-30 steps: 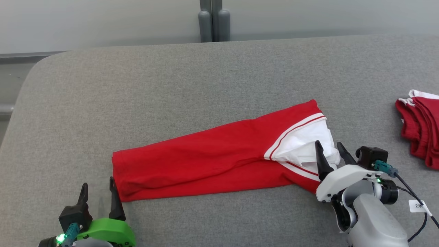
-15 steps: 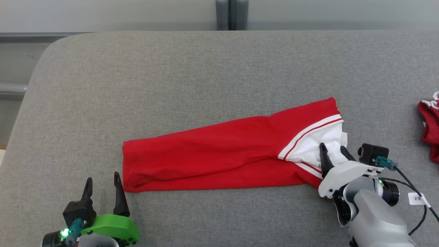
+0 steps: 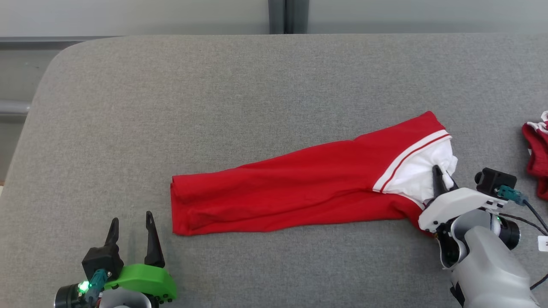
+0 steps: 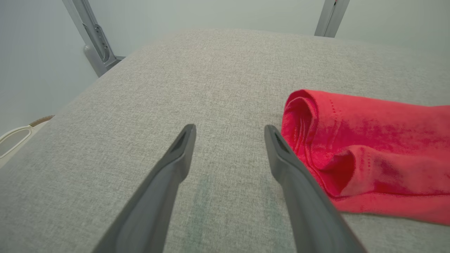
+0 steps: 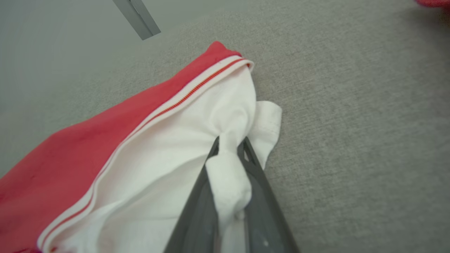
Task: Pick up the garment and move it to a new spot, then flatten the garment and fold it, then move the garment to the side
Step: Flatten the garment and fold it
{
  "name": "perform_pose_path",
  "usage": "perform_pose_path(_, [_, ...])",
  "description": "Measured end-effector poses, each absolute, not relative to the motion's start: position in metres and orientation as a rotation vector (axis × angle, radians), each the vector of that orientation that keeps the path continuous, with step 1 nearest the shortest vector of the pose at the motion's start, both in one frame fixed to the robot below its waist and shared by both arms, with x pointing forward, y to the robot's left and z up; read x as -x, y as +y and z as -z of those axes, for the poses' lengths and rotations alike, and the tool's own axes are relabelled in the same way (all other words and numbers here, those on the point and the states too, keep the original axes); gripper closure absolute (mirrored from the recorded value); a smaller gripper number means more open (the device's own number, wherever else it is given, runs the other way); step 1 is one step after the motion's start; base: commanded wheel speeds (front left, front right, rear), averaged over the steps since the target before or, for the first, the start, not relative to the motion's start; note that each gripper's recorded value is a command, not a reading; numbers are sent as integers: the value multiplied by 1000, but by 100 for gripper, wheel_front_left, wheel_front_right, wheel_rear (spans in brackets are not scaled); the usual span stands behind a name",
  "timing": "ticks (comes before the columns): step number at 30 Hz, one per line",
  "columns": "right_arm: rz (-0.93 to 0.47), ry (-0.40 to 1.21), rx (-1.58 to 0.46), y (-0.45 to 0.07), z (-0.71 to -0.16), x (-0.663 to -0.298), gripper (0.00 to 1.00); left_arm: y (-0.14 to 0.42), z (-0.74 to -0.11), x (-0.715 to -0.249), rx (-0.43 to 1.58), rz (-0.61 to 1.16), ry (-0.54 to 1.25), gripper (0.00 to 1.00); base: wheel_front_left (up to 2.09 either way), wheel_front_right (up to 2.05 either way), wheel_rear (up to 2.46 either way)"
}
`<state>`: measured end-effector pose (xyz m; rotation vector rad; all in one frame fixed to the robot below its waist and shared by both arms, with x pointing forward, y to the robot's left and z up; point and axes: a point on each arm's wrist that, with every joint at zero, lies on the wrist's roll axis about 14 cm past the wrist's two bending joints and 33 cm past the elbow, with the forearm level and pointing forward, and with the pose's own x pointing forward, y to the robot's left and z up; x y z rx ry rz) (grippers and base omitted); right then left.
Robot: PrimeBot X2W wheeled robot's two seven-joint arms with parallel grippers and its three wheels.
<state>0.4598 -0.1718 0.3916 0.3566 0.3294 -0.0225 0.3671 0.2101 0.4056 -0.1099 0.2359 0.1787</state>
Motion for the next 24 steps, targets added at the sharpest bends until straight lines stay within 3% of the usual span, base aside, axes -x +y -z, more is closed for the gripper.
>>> perform_pose_path(4, [61, 254, -334, -191, -409, -461, 100, 203, -406, -371, 114, -158, 234, 0, 0, 0, 0])
perform_pose_path(9, [-25, 160, -320, -167, -440, -468, 100, 197, -409, -372, 115, -139, 227, 0, 0, 0, 0])
perform_pose_path(15, [-246, 98, -357, -95, -469, -459, 100, 192, -413, -370, 125, -124, 217, 0, 0, 0, 0])
perform_pose_path(24, [-606, 151, -405, 22, -479, -418, 100, 198, -420, -355, 129, -141, 201, 0, 0, 0, 0])
